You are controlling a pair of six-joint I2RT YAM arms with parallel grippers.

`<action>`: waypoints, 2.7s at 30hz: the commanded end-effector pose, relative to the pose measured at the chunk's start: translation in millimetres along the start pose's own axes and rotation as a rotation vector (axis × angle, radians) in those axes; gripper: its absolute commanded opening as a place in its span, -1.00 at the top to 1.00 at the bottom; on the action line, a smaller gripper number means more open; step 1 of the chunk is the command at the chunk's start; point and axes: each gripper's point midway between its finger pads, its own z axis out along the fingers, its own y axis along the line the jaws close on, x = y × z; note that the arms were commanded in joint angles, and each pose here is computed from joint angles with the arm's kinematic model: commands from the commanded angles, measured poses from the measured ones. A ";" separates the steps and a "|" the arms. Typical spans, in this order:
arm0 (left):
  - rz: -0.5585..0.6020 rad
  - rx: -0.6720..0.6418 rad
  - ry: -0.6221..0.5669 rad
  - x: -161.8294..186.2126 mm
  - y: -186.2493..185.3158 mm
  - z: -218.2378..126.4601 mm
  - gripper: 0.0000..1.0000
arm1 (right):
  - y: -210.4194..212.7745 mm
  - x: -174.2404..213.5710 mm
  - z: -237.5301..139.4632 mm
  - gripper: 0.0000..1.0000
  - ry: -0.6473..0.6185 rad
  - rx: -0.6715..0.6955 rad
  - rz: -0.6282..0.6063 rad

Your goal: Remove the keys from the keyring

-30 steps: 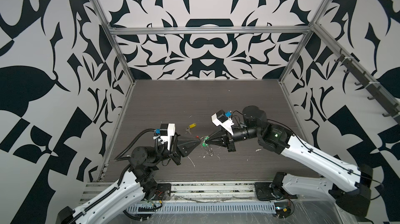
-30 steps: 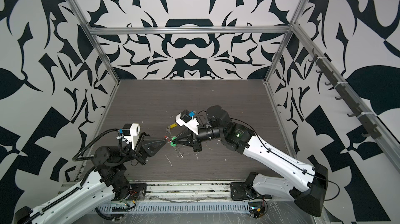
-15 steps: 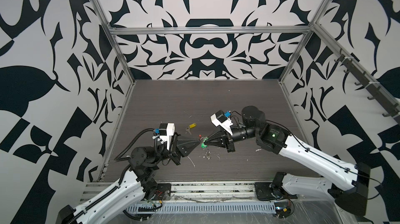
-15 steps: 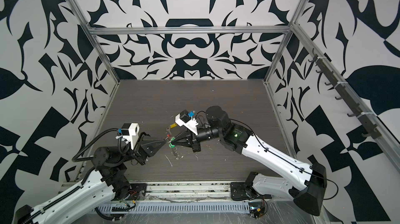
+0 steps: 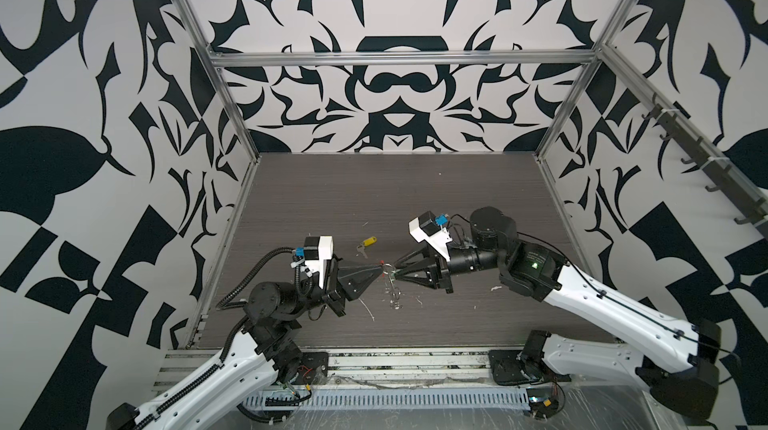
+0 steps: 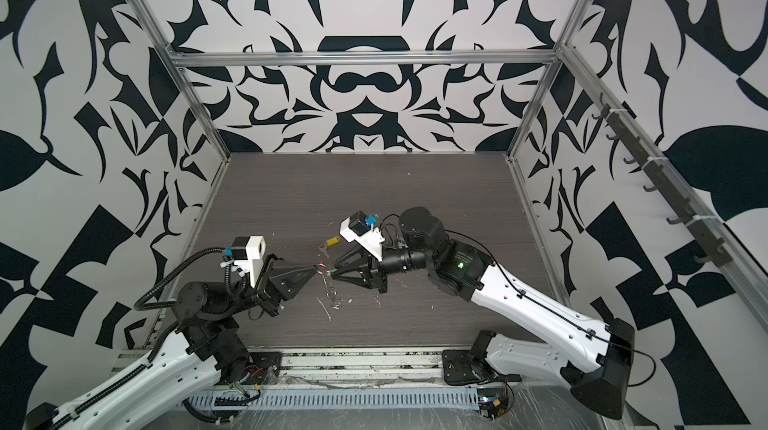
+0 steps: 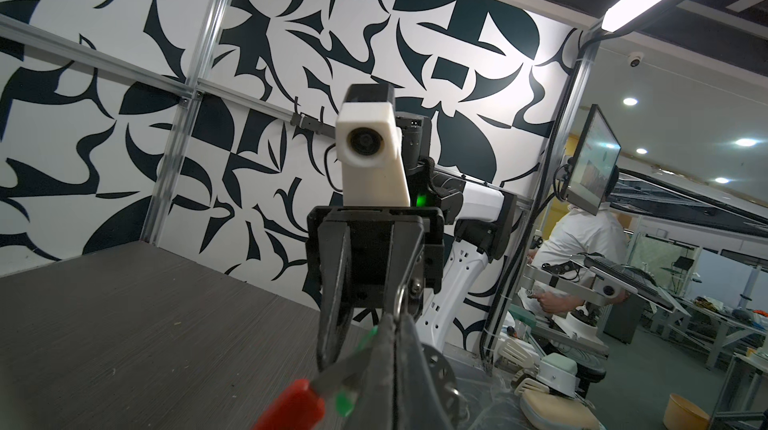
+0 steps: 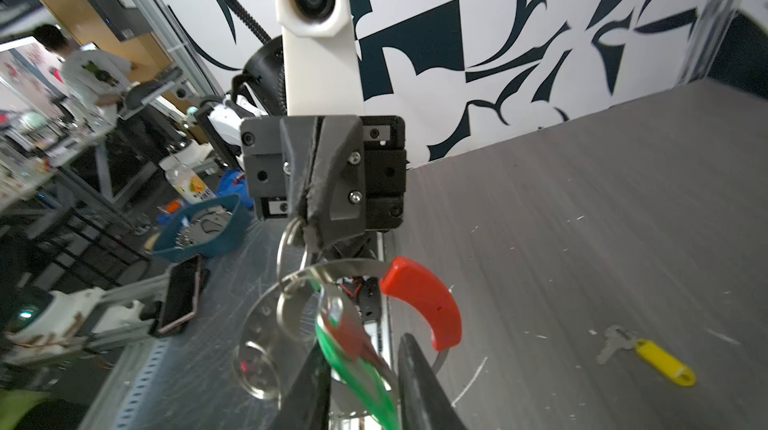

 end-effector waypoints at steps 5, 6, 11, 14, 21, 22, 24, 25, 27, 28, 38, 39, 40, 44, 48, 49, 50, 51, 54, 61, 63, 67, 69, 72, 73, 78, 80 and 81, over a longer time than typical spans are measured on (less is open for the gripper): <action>0.038 -0.019 -0.041 -21.9 -6.6 1.5 1.00 | 2.6 -25.0 -17.8 0.08 -0.112 0.081 -0.051; 0.038 -0.021 -0.040 -22.0 -6.1 1.8 1.00 | 3.9 -28.4 -19.8 0.06 -0.129 0.083 -0.054; 0.036 -0.029 -0.039 -23.1 -4.5 3.2 1.00 | 14.6 -51.7 -26.3 0.01 -0.219 0.059 -0.080; 0.030 -0.038 -0.041 -23.5 -2.5 4.0 1.00 | 21.4 -61.3 -24.9 -0.04 -0.248 0.030 -0.091; 0.027 -0.059 -0.042 -25.2 0.3 4.2 1.00 | 31.2 -62.9 -3.0 -0.09 -0.214 0.012 -0.112; 0.027 -0.059 -0.042 -25.2 0.4 4.2 1.00 | 30.6 -61.7 0.2 -0.09 -0.202 0.024 -0.117; 0.028 -0.061 -0.042 -25.0 0.7 3.8 1.00 | 26.6 -58.5 5.5 -0.09 -0.172 0.070 -0.128; 0.028 -0.061 -0.043 -25.2 0.4 3.6 1.00 | 24.5 -57.5 6.4 -0.08 -0.164 0.088 -0.130; 0.030 -0.060 -0.043 -24.8 -0.1 3.0 1.00 | 20.2 -56.4 7.1 -0.02 -0.157 0.114 -0.128; 0.029 -0.062 -0.042 -24.5 0.3 2.9 1.00 | 17.8 -55.3 7.2 0.02 -0.154 0.125 -0.125; 0.037 -0.068 -0.047 -25.2 -1.2 -0.9 1.00 | 11.5 -50.7 4.4 0.30 -0.145 0.166 -0.125; 0.039 -0.068 -0.048 -25.4 -1.3 -1.1 1.00 | 11.4 -51.0 3.9 0.32 -0.146 0.168 -0.127; 0.039 -0.069 -0.048 -25.4 -1.1 -1.1 1.00 | 11.0 -51.2 3.8 0.33 -0.147 0.171 -0.127; 0.035 -0.078 -0.043 -24.1 1.1 -0.7 1.00 | 12.4 -52.0 2.6 0.39 -0.150 0.168 -0.129; 0.032 -0.083 -0.040 -23.4 2.4 -0.2 1.00 | 14.2 -53.3 1.2 0.51 -0.155 0.162 -0.130; 0.032 -0.084 -0.041 -23.7 2.4 -0.2 1.00 | 14.5 -52.4 1.9 0.56 -0.151 0.160 -0.130; 0.031 -0.084 -0.041 -23.8 2.6 -0.1 1.00 | 14.3 -52.4 2.1 0.64 -0.150 0.159 -0.129; 0.029 -0.085 -0.039 -23.1 3.1 0.3 1.00 | 14.5 -51.6 2.6 0.69 -0.147 0.156 -0.128; 0.020 -0.088 -0.037 -23.3 4.2 1.1 1.00 | 13.6 -49.1 3.9 0.89 -0.138 0.157 -0.124; 0.002 -0.114 -0.026 -23.1 5.0 -2.5 0.18 | 13.6 -47.3 1.0 1.00 -0.130 0.165 -0.123; 0.004 -0.136 -0.015 -22.2 5.8 -5.8 0.05 | 13.1 -45.4 0.0 1.00 -0.123 0.168 -0.122; 0.010 -0.197 0.021 -18.5 9.7 -13.6 -0.10 | 13.2 -41.2 -2.2 1.00 -0.101 0.165 -0.128; 0.014 -0.225 0.059 -15.7 10.4 -16.8 -0.14 | 14.5 -35.7 -2.3 1.00 -0.074 0.139 -0.132; 0.010 -0.246 0.125 -11.6 9.1 -18.1 -0.11 | 13.6 -29.9 -2.8 1.00 -0.047 0.095 -0.128; 0.008 -0.242 0.149 -10.3 7.4 -17.3 -0.08 | 13.7 -27.2 -2.8 1.00 -0.035 0.074 -0.126; -0.016 -0.219 0.276 -2.6 0.6 -10.5 0.06 | 18.4 -17.1 -1.5 1.00 0.010 -0.021 -0.127; -0.026 -0.212 0.316 -0.1 -0.1 -7.3 0.17 | 22.3 -13.5 -1.1 1.00 0.031 -0.055 -0.130; -0.037 -0.204 0.335 1.3 -1.1 -5.1 0.19 | 23.0 -11.6 -0.4 1.00 0.045 -0.065 -0.128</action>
